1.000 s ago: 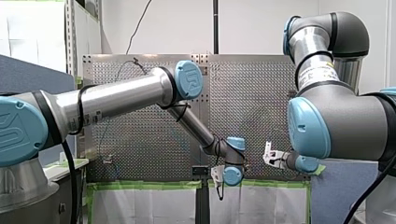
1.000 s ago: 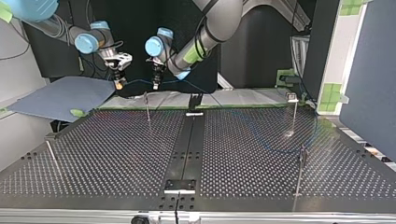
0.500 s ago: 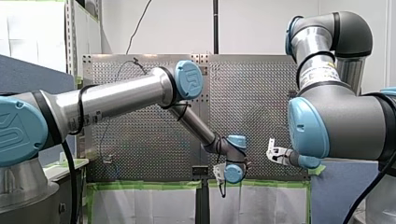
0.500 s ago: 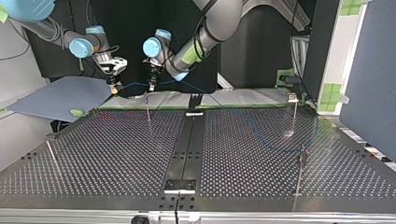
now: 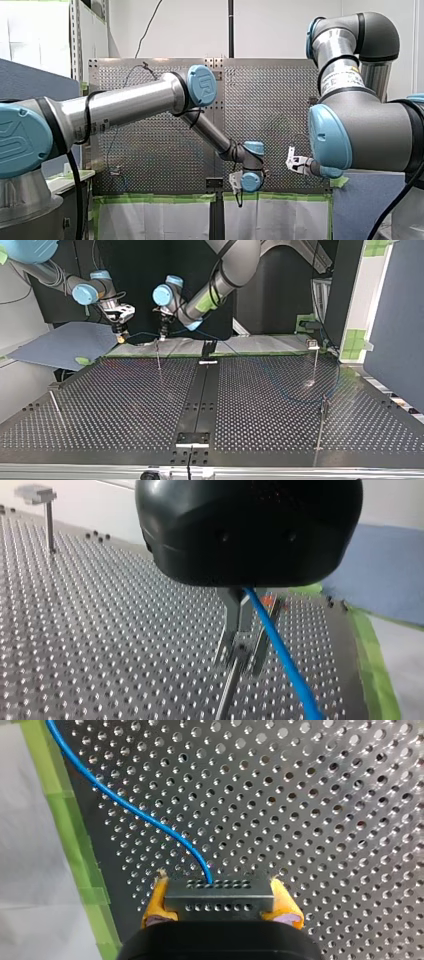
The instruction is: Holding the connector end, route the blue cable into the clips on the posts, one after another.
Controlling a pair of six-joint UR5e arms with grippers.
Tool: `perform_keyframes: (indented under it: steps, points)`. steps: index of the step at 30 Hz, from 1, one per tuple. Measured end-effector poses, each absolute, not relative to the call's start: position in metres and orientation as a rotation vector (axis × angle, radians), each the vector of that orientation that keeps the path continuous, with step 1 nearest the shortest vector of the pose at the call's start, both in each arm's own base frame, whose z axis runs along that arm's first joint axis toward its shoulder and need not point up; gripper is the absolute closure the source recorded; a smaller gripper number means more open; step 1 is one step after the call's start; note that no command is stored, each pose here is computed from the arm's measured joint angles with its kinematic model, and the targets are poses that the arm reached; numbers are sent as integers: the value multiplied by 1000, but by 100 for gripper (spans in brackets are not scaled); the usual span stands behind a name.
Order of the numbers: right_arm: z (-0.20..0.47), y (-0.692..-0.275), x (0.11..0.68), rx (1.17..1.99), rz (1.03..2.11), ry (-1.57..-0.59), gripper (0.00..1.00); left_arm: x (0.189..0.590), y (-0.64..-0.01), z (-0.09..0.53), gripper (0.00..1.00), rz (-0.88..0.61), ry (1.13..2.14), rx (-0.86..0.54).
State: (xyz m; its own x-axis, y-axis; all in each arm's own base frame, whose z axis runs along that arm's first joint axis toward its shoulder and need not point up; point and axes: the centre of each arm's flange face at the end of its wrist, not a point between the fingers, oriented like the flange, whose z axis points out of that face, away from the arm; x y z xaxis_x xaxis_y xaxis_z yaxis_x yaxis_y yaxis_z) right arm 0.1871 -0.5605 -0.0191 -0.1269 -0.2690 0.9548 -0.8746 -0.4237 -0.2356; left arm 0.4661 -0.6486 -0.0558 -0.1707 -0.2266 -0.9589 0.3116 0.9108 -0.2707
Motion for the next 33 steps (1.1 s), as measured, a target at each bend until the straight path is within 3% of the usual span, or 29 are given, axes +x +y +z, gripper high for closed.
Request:
perform_keyframes:
  steps: [10,33]
  points:
    - [-16,-563,193,1664,1629,-1251,100,488,-634,-56,100,-469,1677,53]
    - [-27,-568,193,1643,1645,-1264,100,497,-633,-81,100,-525,1717,71]
